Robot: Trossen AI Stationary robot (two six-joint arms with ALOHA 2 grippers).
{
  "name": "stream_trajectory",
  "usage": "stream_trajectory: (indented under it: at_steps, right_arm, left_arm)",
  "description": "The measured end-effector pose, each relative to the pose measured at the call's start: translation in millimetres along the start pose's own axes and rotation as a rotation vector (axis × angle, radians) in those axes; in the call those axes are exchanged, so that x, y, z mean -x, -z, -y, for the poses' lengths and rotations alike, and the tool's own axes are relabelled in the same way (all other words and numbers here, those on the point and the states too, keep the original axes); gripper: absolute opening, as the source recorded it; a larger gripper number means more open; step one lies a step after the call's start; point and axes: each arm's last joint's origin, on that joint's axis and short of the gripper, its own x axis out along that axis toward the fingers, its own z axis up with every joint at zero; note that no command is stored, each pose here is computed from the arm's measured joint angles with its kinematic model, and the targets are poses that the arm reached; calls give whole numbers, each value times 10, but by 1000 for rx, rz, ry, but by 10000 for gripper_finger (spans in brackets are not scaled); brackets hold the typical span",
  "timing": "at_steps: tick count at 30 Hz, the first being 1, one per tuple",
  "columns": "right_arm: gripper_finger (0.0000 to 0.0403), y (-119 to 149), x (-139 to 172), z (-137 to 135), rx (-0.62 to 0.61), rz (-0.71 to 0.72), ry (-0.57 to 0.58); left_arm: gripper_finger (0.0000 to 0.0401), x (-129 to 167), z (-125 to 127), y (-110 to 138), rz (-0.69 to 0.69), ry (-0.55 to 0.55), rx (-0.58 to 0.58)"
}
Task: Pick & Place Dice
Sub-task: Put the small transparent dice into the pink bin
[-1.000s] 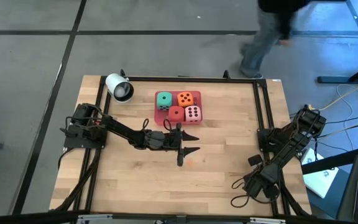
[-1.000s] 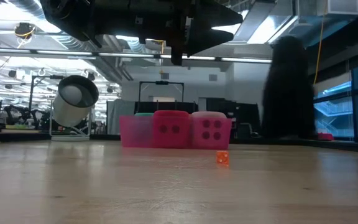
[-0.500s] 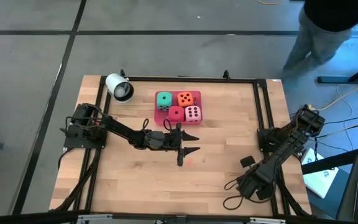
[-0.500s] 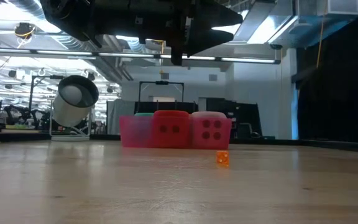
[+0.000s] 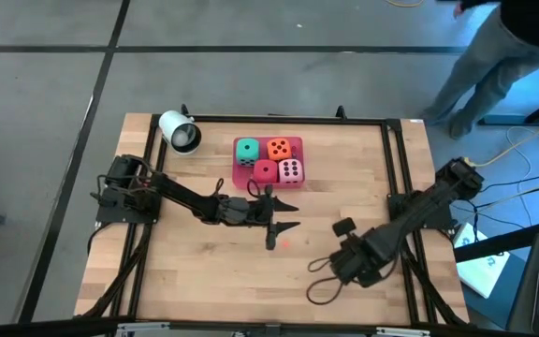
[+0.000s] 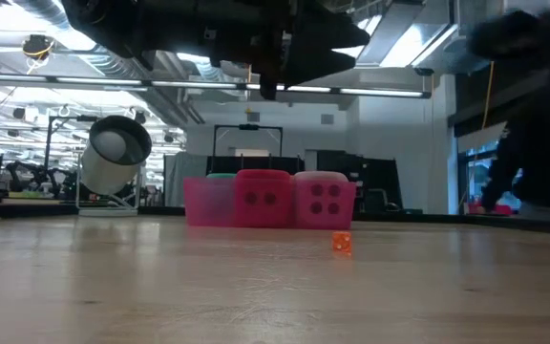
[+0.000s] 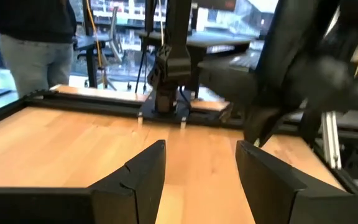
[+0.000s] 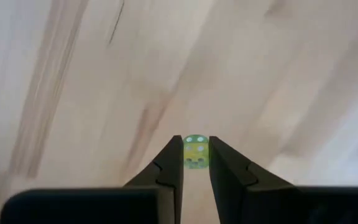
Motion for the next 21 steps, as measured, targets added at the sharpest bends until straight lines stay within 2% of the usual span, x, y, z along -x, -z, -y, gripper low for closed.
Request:
stream_trajectory:
  at_steps: [6,13,17,21]
  right_arm:
    - [57,-174,379,341,-28,196,142]
    - [57,-64,774,711,-169,552,237]
    - [57,4,800,815,-174,754,271]
    - [57,14,608,899,-145,831,367]
  left_arm:
    - [190,92,-12,-101,-96,-13,-34]
    - [190,323,-8,-351,-110,-12,-50]
    - [190,483,-3,-480,-57,4,-11]
    - [190,608,-30,-543,-5,14,86]
